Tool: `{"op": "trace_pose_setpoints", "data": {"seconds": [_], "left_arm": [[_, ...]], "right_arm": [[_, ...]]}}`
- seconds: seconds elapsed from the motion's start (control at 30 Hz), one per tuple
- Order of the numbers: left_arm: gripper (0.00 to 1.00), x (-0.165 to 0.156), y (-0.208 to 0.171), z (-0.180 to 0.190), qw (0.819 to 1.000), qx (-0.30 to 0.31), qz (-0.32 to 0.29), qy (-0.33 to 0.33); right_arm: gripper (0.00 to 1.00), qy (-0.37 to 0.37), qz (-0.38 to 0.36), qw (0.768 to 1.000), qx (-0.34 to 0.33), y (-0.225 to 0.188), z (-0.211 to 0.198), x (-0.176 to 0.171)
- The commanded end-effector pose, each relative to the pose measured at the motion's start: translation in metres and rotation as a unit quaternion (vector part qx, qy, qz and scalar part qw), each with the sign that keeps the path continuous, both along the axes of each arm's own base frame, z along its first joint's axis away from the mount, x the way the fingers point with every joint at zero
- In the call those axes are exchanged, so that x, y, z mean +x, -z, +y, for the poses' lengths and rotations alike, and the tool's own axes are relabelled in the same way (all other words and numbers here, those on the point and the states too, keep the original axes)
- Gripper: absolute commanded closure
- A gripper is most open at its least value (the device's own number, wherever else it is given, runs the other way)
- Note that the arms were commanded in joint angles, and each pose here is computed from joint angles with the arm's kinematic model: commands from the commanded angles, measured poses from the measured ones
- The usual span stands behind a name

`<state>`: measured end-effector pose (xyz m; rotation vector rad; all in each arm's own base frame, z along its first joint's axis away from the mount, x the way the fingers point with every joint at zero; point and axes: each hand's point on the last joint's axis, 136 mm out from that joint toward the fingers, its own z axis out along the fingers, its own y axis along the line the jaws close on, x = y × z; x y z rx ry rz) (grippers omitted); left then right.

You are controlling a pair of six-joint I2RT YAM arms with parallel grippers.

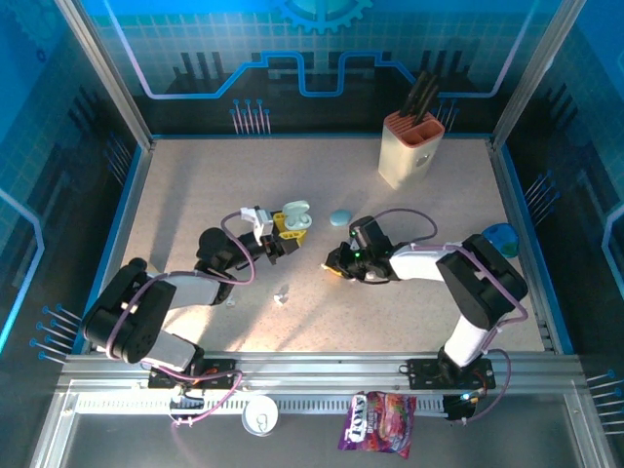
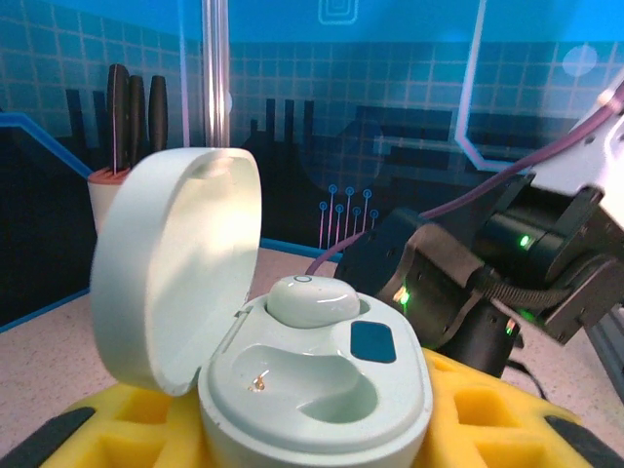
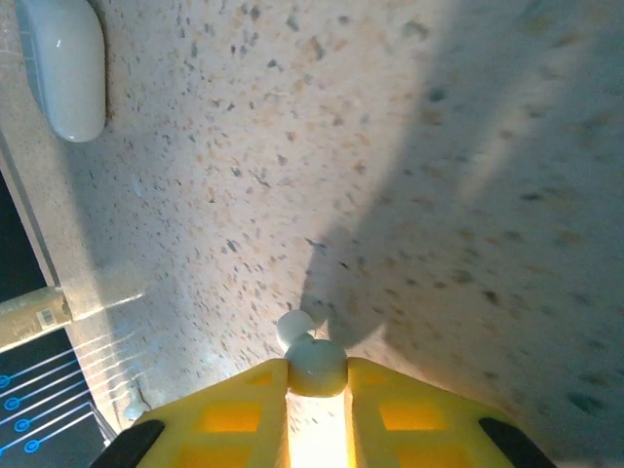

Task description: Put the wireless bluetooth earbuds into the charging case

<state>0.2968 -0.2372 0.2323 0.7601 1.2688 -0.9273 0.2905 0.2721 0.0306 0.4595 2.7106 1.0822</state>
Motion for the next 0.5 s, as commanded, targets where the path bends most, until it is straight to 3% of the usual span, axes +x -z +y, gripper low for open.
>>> {"op": "trace_pose_setpoints", "data": {"seconds": [0.0, 0.47], "left_arm": [[0.78, 0.003, 0.011, 0.004, 0.999, 0.024, -0.034, -0.016], [0.79, 0.013, 0.054, -0.004, 0.991, 0.103, -0.090, -0.009]], "right_arm": [[0.80, -0.033, -0.011, 0.999, -0.013, -0.009, -0.011, -0.010], [0.79, -0.112, -0.048, 0.992, -0.024, -0.063, -0.035, -0.028]]}}
